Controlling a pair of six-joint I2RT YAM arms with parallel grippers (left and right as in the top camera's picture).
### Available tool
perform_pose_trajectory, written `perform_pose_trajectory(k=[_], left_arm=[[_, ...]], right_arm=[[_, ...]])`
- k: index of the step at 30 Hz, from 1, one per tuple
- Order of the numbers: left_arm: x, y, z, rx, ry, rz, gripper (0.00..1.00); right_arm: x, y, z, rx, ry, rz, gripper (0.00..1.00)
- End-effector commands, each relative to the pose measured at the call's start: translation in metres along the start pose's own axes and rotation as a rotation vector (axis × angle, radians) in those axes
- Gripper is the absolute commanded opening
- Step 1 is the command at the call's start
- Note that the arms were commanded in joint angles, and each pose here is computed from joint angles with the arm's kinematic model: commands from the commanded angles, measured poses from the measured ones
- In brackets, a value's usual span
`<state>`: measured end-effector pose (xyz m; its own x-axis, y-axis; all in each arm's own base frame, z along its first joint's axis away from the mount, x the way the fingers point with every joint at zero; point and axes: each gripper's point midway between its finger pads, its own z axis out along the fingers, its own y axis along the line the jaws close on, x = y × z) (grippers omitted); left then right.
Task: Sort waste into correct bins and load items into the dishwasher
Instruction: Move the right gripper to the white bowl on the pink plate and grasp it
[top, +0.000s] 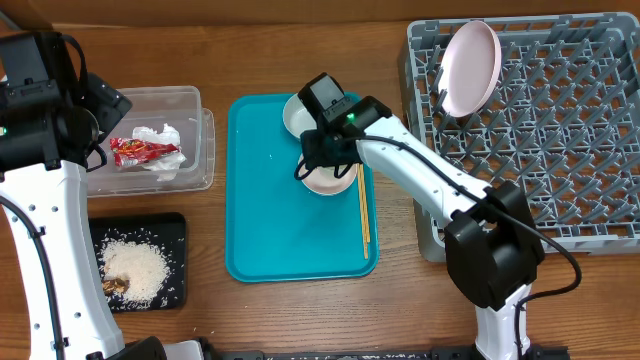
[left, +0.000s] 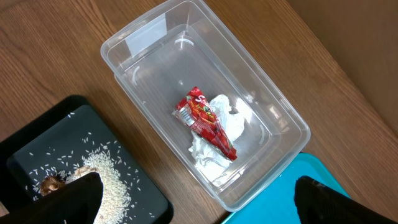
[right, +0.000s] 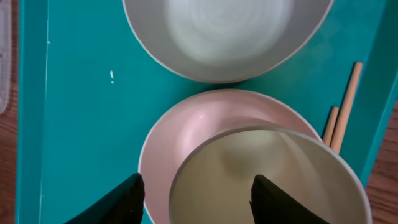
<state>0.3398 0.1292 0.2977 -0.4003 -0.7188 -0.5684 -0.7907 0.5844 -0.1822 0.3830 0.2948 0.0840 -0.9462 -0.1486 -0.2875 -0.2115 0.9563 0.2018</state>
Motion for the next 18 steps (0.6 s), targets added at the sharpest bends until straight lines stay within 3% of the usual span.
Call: perform_pose_trajectory(k=[1,5,18], left_arm=[[-0.002,-0.002,-0.001,0.008,-0.004,0.008,1.00],[-0.002,-0.002,-0.001,0.008,-0.004,0.008,1.00],[-0.002,-0.002,-0.001,0.008,-0.004,0.008,1.00]], right_arm=[[-0.003,0.005,-0.004,-0.008,-0.015,0.002,0.47],[0.000,0.005,-0.004,-0.002,-0.002,0.001,0.33],[0.015,0.016,0.006,0.003,0.033,-0.027,0.30]])
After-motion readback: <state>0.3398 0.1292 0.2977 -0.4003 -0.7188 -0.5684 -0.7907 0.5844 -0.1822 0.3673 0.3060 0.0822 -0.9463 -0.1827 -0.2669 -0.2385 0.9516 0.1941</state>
